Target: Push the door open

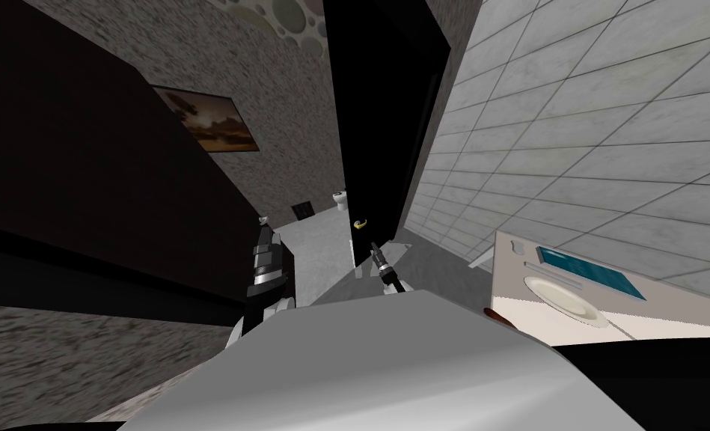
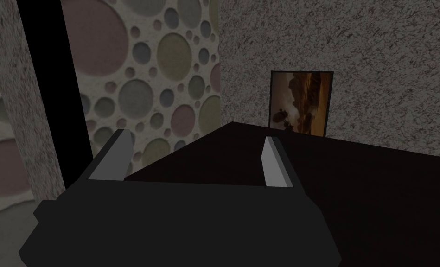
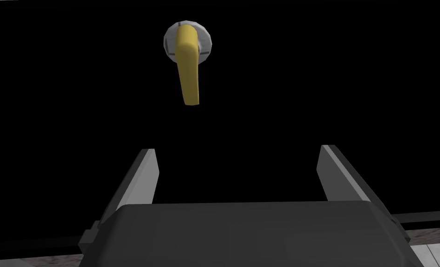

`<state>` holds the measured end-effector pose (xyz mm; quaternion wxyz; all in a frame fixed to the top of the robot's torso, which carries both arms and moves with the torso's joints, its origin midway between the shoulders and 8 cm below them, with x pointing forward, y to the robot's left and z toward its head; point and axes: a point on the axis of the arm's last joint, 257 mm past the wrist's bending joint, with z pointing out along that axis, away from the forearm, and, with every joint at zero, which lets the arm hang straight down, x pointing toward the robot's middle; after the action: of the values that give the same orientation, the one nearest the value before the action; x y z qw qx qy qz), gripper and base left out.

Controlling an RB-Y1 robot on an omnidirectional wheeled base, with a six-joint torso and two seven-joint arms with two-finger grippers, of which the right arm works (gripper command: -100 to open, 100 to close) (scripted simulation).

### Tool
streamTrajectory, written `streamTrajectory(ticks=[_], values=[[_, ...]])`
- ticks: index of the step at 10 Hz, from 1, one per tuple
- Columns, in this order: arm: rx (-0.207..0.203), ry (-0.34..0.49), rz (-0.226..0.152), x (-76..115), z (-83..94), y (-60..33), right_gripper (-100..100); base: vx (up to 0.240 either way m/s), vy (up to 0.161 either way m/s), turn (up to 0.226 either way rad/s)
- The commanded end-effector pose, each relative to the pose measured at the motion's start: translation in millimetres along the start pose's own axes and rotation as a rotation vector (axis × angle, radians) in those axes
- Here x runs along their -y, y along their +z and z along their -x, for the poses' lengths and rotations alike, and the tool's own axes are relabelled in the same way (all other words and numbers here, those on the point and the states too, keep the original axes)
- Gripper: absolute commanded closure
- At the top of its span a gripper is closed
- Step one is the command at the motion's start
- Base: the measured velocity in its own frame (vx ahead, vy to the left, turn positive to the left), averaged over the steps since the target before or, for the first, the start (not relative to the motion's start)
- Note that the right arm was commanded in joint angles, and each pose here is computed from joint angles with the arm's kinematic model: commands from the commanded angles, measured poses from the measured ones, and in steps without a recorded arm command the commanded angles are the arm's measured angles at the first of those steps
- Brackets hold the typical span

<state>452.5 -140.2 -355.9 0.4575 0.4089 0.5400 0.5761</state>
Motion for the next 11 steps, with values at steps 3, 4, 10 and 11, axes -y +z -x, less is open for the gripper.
streamTrajectory(ticks=[3, 4, 10, 11], values=[[0.0, 0.0, 0.0, 0.1, -0.1, -0.2, -100, 0.01, -0.003, -0.012], [0.0, 0.0, 0.0, 0.1, -0.1, -0.2, -100, 0.0, 0.0, 0.0], [-0.016, 0.003, -0.008, 3.7, -5.9, -1.9, -100, 0.016, -0.006, -0.022], [-0.016, 0.003, -0.008, 3.7, -5.9, -1.9, -100, 0.003, -0.003, -0.011]])
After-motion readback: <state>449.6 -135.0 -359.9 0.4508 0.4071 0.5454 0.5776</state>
